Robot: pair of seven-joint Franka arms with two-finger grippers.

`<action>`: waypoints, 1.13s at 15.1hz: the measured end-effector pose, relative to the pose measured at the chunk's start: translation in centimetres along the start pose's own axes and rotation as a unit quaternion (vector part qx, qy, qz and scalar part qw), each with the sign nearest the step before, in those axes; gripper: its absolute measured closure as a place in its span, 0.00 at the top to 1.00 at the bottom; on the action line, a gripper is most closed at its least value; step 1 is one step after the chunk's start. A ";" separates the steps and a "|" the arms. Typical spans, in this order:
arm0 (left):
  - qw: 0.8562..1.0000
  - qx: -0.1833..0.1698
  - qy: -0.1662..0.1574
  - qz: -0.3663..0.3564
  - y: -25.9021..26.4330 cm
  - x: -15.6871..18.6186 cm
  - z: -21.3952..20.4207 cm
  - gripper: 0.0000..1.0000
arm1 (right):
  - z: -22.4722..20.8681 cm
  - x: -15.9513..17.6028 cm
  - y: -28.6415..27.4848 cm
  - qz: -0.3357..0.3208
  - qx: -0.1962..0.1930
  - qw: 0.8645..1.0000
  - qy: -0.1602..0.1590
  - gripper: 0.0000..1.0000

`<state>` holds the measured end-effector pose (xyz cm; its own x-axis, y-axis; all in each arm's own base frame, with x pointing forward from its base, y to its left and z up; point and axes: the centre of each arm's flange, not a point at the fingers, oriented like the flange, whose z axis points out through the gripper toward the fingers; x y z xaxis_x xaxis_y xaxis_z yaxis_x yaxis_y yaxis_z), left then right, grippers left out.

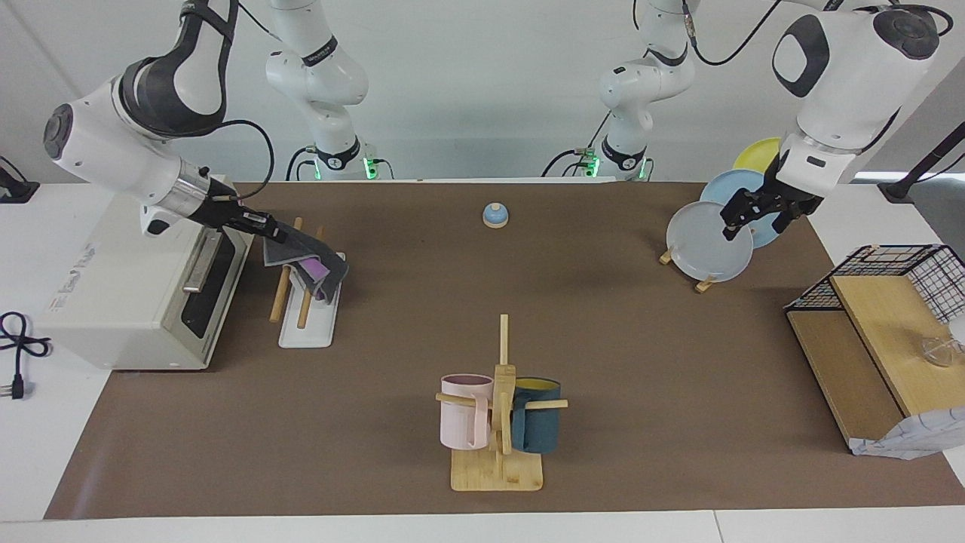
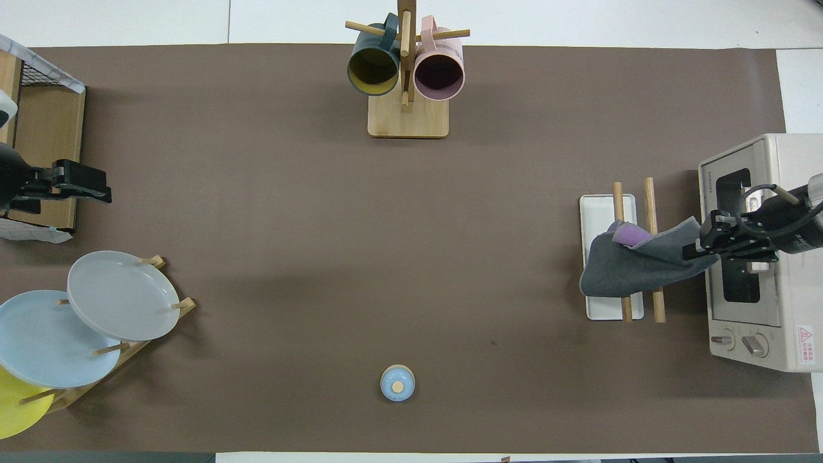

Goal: Fold towel and hang on rack
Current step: 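Drape the towel over the dowel and open the right gripper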

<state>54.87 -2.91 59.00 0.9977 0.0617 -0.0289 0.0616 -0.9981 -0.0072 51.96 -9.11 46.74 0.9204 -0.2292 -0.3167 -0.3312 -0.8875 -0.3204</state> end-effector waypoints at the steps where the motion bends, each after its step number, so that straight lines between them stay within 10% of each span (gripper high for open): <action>1: 1.000 0.002 -0.009 0.000 -0.1 -0.4 -0.1 1.00 | -0.2 0.0 0.7 -0.010 -0.008 1.000 0.002 0.02; 17: 0.999 -0.003 0.004 0.045 0.7 -0.7 -2.4 1.00 | 2.9 -0.5 4.5 -0.081 -0.073 0.992 0.057 0.02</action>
<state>54.31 -3.71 61.45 0.9994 -0.0287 -0.0203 -0.0286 -0.9996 0.0020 49.43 -11.86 42.82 0.9792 -0.1153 -0.1666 -0.1514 -0.9630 -0.2230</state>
